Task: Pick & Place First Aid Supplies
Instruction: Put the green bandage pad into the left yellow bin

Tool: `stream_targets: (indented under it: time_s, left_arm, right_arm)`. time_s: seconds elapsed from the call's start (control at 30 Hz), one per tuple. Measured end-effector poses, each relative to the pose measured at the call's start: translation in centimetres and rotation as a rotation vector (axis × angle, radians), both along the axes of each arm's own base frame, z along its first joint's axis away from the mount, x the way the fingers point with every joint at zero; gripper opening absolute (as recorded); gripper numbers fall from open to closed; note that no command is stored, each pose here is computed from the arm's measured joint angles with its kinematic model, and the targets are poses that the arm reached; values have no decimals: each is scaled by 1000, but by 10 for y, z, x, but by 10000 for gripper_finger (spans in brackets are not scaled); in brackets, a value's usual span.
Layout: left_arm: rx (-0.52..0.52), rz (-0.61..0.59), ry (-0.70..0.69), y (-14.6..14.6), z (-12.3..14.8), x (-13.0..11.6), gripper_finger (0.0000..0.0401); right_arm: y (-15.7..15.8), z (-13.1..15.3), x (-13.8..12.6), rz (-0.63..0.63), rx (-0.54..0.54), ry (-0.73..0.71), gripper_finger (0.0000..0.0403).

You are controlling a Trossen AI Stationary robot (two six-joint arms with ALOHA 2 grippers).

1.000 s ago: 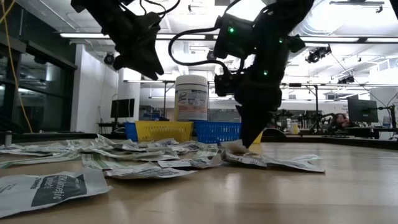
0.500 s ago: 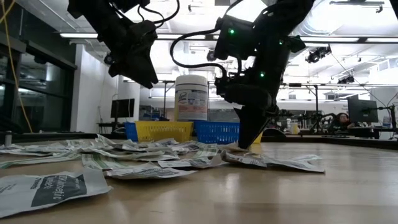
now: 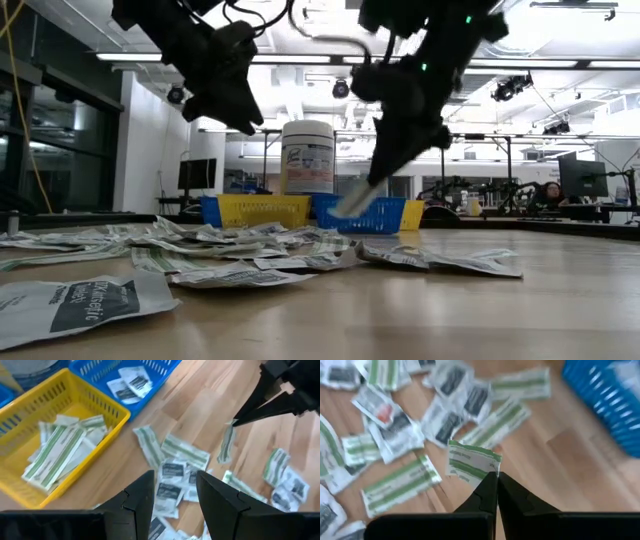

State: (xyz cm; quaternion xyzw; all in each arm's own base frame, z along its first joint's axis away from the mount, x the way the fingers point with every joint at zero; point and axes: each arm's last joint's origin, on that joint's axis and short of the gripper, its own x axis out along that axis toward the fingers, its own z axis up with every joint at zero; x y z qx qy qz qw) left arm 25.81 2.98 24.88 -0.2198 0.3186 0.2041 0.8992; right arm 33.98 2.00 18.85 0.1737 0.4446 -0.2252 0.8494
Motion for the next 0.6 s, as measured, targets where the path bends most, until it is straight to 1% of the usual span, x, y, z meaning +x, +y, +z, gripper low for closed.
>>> stream_targets:
  time_s: [0.2,0.37,0.6]
  left_arm:
    - [-6,-17,-80,0,6,5,147]
    - [-3,-24,-157,0,12,9,147]
    - [-22,-111,-345,-2,28,18,147]
  right_arm:
    - [7,35,-12,-48,-120,-118,1]
    - [10,65,-24,-71,-244,-221,0]
    - [13,105,-37,-65,-415,-376,0]
